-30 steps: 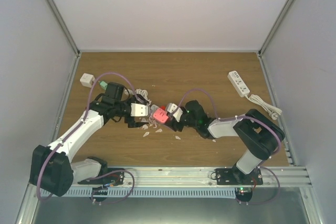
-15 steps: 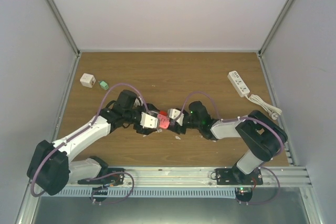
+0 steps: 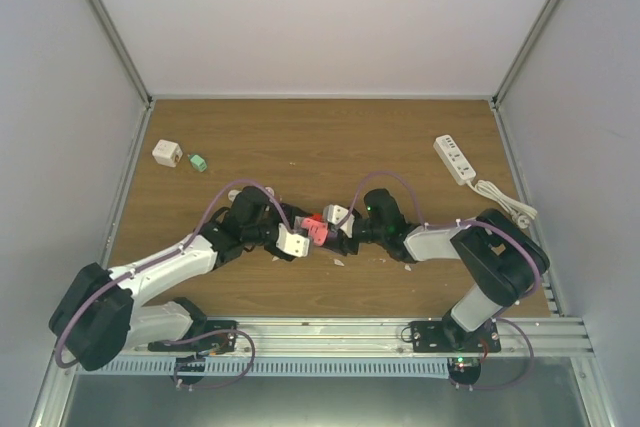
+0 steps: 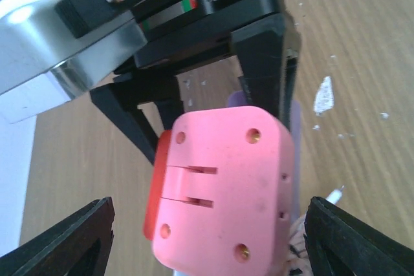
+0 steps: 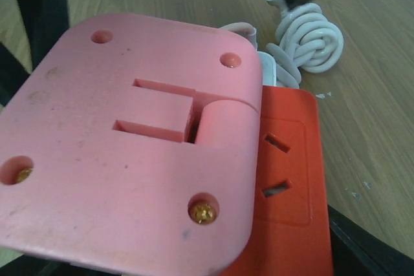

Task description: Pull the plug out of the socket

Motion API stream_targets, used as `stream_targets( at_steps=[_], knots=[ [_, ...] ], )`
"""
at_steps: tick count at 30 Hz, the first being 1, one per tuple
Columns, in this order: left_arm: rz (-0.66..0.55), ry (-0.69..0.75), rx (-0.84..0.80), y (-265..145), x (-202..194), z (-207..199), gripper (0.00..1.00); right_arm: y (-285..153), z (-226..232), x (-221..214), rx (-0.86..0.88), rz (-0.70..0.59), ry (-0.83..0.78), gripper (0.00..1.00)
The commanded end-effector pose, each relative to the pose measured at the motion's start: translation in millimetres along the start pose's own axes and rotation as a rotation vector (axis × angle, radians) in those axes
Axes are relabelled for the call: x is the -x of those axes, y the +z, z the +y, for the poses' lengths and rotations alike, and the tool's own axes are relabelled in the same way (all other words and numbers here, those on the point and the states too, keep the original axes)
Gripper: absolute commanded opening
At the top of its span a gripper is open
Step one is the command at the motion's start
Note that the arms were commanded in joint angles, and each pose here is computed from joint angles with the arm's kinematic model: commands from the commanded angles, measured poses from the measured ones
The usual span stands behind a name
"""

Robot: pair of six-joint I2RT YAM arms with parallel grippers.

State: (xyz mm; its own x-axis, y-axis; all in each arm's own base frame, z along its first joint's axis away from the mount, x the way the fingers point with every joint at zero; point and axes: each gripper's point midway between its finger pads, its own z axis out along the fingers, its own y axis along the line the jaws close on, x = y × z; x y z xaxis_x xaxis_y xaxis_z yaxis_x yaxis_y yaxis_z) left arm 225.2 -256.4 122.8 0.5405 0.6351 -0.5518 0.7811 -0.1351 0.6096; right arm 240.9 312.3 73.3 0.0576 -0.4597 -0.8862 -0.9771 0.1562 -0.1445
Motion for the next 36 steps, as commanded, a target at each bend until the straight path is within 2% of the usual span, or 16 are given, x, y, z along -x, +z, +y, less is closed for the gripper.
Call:
stream_targets(
  at_steps=[1, 4, 10, 14, 18, 28, 32, 36],
  knots=[
    [-0.006, 0.038, 0.138, 6.5, 3.8, 26.4, 0.79, 1.0, 19.3, -9.3, 0.098, 0.020, 0.026, 0.43],
    [-0.012, 0.021, 0.148, 6.8, 7.2, 34.6, 0.71, 1.2, 19.6, -9.5, 0.102, 0.023, 0.023, 0.43],
    [-0.134, 0.024, 0.086, -8.7, 32.9, 31.6, 0.54, 0.2, 21.6, -15.6, 0.102, 0.045, -0.004, 0.43],
    [-0.133, -0.012, 0.047, -6.4, 32.2, 31.7, 0.45, -1.7, 23.5, -15.0, 0.106, 0.041, -0.010, 0.43],
    [-0.133, -0.057, 0.017, -5.0, 27.7, 37.4, 0.40, -1.7, 23.8, -16.0, 0.106, 0.042, -0.003, 0.43],
    [-0.151, -0.113, -0.165, -3.4, 24.8, 21.7, 0.32, -3.6, 23.4, -12.7, 0.103, 0.036, -0.017, 0.45],
    [-0.139, -0.146, -0.194, 1.2, 22.6, 23.1, 0.28, -3.8, 20.0, -6.9, 0.092, 0.023, -0.006, 0.54],
    [-0.126, -0.172, -0.209, 4.2, 20.7, 24.7, 0.23, -4.9, 16.9, -0.2, 0.078, 0.007, -0.001, 0.73]
  ],
)
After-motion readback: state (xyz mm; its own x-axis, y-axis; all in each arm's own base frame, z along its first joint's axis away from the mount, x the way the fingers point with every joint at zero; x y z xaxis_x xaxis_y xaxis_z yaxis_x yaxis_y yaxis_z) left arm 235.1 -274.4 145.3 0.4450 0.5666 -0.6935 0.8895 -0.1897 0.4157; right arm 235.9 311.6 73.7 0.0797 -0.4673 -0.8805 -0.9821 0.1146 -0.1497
